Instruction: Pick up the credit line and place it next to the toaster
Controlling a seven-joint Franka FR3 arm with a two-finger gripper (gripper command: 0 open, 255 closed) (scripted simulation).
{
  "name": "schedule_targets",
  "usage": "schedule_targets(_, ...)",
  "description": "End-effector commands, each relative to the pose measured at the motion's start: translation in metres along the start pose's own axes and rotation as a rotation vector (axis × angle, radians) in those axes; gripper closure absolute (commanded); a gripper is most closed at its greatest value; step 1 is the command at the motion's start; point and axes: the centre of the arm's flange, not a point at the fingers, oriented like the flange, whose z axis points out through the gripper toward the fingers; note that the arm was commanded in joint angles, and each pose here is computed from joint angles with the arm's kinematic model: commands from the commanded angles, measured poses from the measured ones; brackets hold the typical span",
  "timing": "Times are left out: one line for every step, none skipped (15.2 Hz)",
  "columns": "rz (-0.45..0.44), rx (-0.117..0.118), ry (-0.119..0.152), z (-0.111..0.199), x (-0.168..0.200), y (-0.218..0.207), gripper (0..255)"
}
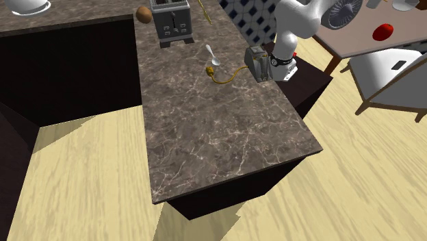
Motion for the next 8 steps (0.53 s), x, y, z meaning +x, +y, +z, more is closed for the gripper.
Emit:
schedule_targets(-0.002, 0.001, -0.001, -0.006, -0.009, 0.022, 255)
schedule_targets(-0.002, 0.001, -0.001, -0.009, -0.013, 0.034, 255)
schedule_targets(-0.002, 0.001, -0.001, -0.012, -0.016, 0.046, 255)
schedule_targets(-0.002, 0.001, -0.001, -0.015, -0.02, 0.058, 255)
schedule_targets(-0.002, 0.001, -0.001, -0.019, -0.024, 0.071, 255)
schedule_targets(-0.002, 0.001, -0.001, -0.022, -0.027, 0.083, 255)
schedule_targets(-0.002, 0.001, -0.001, -0.025, -0.031, 0.095, 255)
schedule_targets(-0.002, 0.001, -0.001, -0.028, -0.035, 0.107, 255)
